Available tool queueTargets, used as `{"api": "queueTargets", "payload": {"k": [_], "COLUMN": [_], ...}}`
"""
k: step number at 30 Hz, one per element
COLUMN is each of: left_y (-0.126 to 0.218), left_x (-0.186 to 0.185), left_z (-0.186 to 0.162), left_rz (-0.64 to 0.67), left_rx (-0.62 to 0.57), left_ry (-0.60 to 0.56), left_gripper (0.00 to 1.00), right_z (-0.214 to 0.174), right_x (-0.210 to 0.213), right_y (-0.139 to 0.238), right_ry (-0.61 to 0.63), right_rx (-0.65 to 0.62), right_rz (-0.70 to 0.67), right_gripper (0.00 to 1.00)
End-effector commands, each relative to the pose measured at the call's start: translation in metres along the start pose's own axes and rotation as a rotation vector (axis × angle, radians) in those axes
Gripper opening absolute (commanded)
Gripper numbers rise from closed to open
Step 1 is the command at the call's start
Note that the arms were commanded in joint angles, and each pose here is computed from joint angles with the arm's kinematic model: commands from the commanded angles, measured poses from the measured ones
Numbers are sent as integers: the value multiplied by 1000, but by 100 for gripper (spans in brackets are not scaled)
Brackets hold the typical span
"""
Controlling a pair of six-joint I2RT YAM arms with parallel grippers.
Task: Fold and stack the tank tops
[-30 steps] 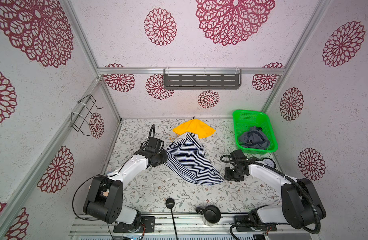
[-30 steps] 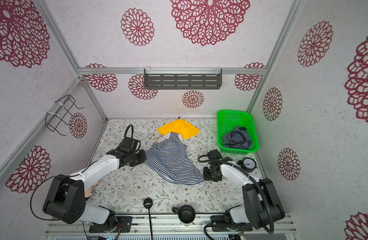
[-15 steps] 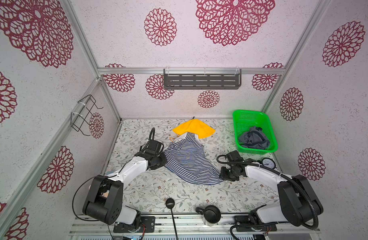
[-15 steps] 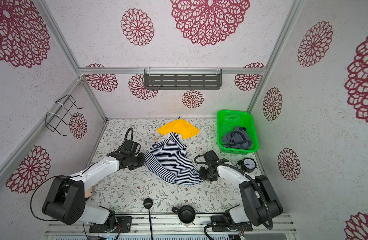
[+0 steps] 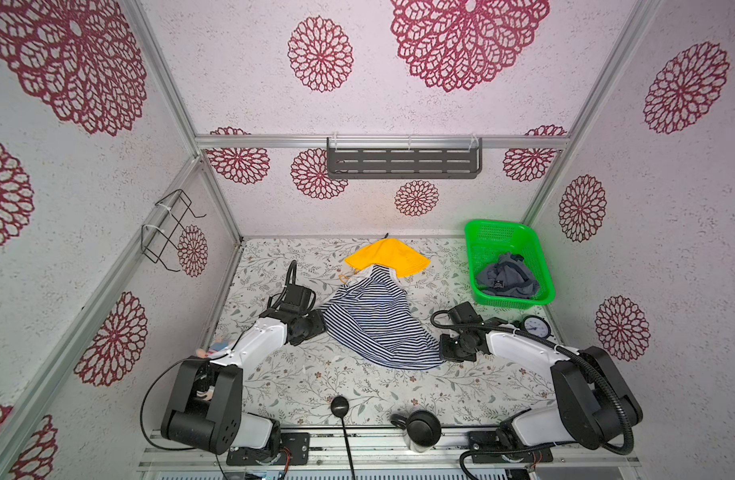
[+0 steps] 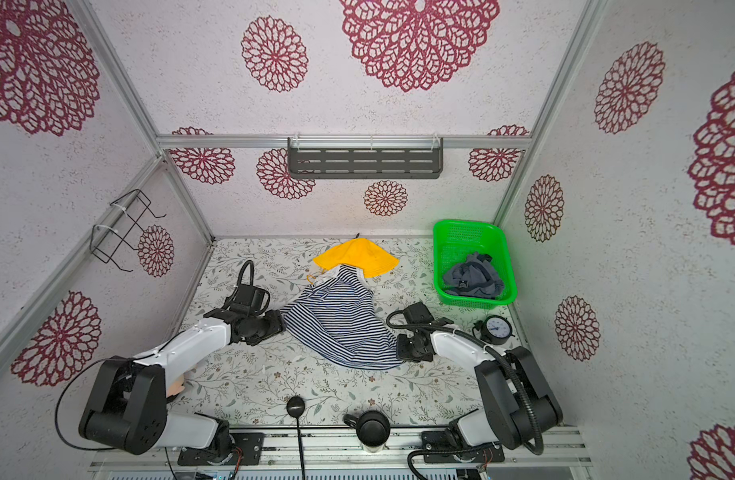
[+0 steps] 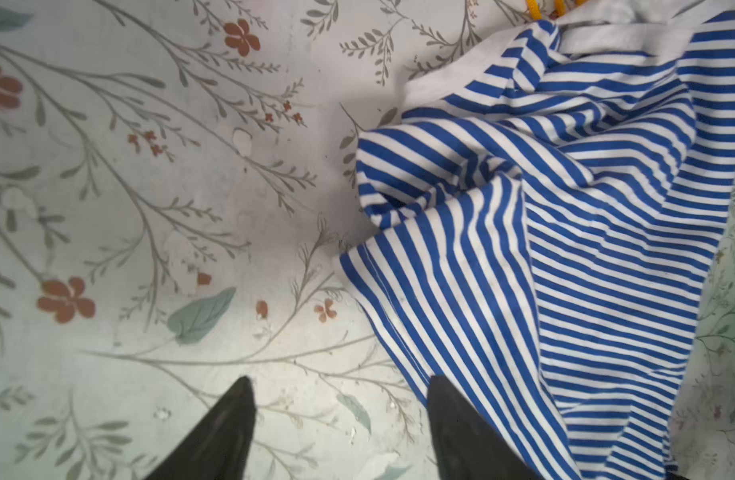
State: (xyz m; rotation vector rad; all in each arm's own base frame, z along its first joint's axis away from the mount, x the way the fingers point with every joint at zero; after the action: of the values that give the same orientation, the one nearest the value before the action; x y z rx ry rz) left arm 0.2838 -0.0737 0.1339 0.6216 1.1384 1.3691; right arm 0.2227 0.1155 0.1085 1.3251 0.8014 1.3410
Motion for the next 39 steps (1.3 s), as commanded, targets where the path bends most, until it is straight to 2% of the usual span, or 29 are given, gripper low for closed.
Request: {"api": "queueTargets", "payload": {"k": [1, 5, 8, 14, 18, 22, 24, 28, 34, 39], "left_y": [-15, -28, -35, -51, -56, -51, -47, -31, 13, 55], "left_x": [-2, -4, -6, -4, -4, -5, -5, -5, -14, -27], "left_z": [19, 31, 32, 29, 28, 27, 26, 20, 9, -7], "left_rz": [-25, -51, -61, -69, -77, -86, -87, -74, -62, -111], "left_rx": [-64, -51, -32, 8, 22, 29, 35, 64, 88, 86], "left_ry": [-46, -85, -102, -111, -107, -94, -81, -47, -49, -42], "left_gripper": [60, 57, 61, 60, 45, 21, 10, 0, 0, 0], "right_z": [1, 0, 0, 1, 2, 3, 4, 7, 16, 14], "right_x": [-2, -3, -3, -3, -3, -3, -3, 0, 11, 15], "right_y": [4, 4, 4, 4, 5, 6, 7, 13, 43, 76], "right_ry": [6, 3, -1, -2, -6, -8, -8, -5, 69, 130], "right_rx": [-11, -10, -11, -8, -13, -17, -19, -34, -101, -130], "right_rz": [-33, -36, -39, -40, -42, -45, -45, -40, 0, 21], "right_gripper": [0, 0, 0, 0, 0, 0, 0, 0, 0, 0]}}
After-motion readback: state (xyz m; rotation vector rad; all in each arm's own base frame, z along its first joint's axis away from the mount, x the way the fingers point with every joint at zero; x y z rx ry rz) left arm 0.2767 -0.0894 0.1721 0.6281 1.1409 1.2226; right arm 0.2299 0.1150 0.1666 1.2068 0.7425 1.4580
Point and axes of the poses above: each gripper's point midway between its finger pads, its own y axis back along the fingers, its own x axis along the line the jaws close on, z = x × y, the point moved 9 cm from there along y, back along the fingers, and after that the axes turned 8 degrees about -y, right-handed, at the moved point
